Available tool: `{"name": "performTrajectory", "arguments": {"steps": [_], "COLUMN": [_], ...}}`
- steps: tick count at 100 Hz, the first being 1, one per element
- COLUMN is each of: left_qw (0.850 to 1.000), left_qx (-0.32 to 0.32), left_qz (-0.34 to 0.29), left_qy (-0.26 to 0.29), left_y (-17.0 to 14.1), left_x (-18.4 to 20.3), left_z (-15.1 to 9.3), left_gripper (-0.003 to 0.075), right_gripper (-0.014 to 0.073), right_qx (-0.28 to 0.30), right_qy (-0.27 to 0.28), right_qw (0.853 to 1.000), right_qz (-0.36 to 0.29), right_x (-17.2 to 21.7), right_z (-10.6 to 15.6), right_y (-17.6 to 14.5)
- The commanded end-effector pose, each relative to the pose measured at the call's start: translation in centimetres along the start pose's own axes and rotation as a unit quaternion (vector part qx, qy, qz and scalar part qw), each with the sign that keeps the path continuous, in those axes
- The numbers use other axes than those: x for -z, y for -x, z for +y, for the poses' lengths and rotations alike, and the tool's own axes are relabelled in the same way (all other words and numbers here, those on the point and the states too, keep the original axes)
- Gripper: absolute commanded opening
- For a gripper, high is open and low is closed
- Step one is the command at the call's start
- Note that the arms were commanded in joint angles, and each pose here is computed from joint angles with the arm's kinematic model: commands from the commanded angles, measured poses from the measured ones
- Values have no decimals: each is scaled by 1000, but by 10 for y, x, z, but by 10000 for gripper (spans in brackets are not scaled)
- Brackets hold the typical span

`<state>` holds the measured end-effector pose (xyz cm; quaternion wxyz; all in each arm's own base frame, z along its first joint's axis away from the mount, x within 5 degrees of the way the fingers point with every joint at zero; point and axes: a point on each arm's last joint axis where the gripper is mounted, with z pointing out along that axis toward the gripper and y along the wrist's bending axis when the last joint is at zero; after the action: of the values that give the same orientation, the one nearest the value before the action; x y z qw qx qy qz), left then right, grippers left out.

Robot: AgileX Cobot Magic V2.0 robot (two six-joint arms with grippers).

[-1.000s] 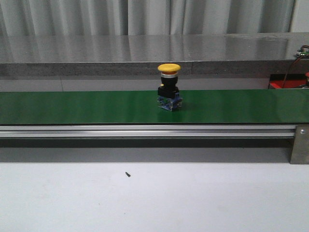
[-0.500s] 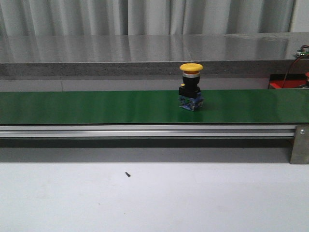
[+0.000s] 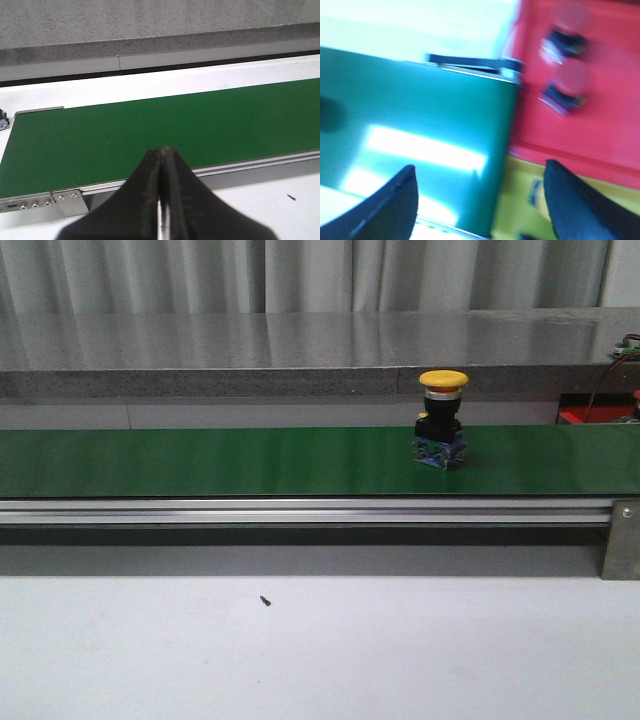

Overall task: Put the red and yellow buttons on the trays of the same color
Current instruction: 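Carry the yellow button to the yellow tray and open the right gripper, then grasp the second yellow button at the belt end with the right gripper, then set the second yellow button on the yellow tray and release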

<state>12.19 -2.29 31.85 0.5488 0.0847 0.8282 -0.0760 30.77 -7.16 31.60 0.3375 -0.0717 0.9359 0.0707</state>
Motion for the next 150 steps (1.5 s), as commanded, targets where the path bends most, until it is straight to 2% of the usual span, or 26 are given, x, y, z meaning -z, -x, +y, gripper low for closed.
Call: {"name": "performTrajectory", "arguments": {"steps": [1, 24, 45, 64, 96, 103, 116, 123, 138, 150], "left_qw": [999, 999, 999, 999, 999, 999, 999, 999, 999, 999], "left_qx": [5, 6, 6, 6, 6, 6, 6, 6, 6, 6], "left_qz": [-51, -51, -51, -51, -51, -51, -51, -51, -51, -51], "left_qy": [6, 6, 6, 6, 6, 6, 6, 6, 6, 6], "left_y": [15, 15, 15, 15, 15, 15, 15, 15, 15, 15], "left_x": [3, 3, 3, 3, 3, 3, 3, 3, 3, 3], "left_z": [1, 1, 1, 1, 1, 1, 1, 1, 1, 1], "left_gripper": [-20, -20, -20, -20, -20, -20, -20, -20, -20, -19], "right_gripper": [530, 530, 530, 530, 526, 484, 286, 218, 199, 199], "right_qx": [45, 142, 186, 198, 189, 188, 188, 187, 178, 143], "right_qy": [19, 61, 79, 86, 75, 74, 73, 75, 80, 67], "right_qw": [998, 988, 979, 976, 979, 979, 979, 979, 981, 987], "right_qz": [-40, -10, -1, 1, 3, 4, 4, 7, 19, 13], "right_x": [10, -16, -37, -55, -82, -85, -86, -86, -80, -59], "right_z": [29, 79, 103, 113, 109, 108, 108, 108, 104, 88], "right_y": [18, 22, 24, 26, 25, 25, 25, 25, 23, 24]}}
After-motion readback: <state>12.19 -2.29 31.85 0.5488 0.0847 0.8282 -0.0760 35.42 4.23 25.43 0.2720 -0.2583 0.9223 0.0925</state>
